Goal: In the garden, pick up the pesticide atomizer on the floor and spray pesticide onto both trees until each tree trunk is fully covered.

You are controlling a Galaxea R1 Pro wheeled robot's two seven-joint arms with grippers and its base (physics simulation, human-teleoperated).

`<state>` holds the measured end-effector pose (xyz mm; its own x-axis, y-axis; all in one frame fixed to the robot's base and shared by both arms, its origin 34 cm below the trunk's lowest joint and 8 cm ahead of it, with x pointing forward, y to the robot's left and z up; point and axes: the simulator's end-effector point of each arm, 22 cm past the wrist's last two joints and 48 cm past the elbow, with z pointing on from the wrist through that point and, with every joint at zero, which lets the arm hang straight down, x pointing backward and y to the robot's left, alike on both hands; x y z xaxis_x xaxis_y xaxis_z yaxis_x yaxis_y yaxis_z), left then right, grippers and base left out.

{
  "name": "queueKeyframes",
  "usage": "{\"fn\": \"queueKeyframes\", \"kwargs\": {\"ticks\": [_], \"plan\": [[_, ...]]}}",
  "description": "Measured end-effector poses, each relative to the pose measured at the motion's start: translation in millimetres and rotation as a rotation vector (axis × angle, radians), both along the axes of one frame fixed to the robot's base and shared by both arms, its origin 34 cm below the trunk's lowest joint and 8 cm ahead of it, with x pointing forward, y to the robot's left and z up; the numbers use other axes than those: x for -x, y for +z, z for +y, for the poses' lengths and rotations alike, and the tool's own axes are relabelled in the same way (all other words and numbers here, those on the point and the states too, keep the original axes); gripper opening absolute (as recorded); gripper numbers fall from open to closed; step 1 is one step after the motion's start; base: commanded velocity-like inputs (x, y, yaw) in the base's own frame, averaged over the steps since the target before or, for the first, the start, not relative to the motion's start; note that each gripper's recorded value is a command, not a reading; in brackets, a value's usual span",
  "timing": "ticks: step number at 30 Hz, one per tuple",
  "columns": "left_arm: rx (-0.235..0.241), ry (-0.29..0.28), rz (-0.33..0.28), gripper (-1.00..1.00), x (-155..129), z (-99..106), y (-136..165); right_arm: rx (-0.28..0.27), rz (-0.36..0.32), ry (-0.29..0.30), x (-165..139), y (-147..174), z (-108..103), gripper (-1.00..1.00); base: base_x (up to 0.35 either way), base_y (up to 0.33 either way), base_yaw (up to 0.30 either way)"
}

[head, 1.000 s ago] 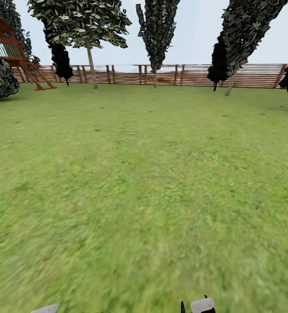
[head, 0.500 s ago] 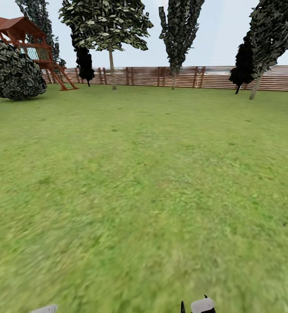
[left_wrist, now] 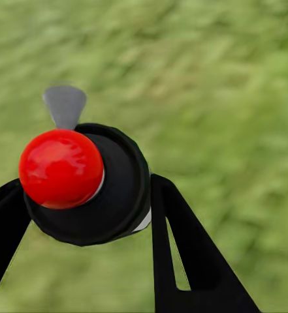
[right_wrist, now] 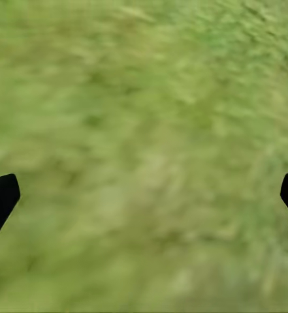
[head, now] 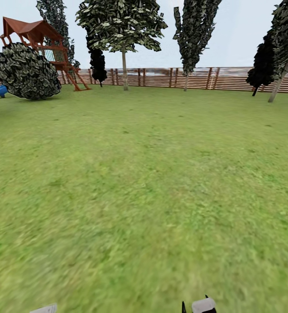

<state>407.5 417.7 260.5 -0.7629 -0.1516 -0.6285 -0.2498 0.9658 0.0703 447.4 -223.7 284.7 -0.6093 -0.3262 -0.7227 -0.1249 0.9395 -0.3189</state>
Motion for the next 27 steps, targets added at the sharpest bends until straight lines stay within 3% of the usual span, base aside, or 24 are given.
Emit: {"fn": "queueKeyframes", "kwargs": {"ticks": [6, 27], "plan": [[-0.002, 0.008, 0.006, -1.0, 2.7, 1.7, -0.9, -0.001, 0.032, 0.005, 12.6, -7.0, 0.9, 1.0, 0.323, 0.088, 0.0], [-0.003, 0.006, 0.012, -1.0, 4.9, 2.3, -1.8, -0.001, 0.032, -0.001, 13.3, -7.2, -0.2, 1.0, 0.332, 0.022, 0.052]]}}
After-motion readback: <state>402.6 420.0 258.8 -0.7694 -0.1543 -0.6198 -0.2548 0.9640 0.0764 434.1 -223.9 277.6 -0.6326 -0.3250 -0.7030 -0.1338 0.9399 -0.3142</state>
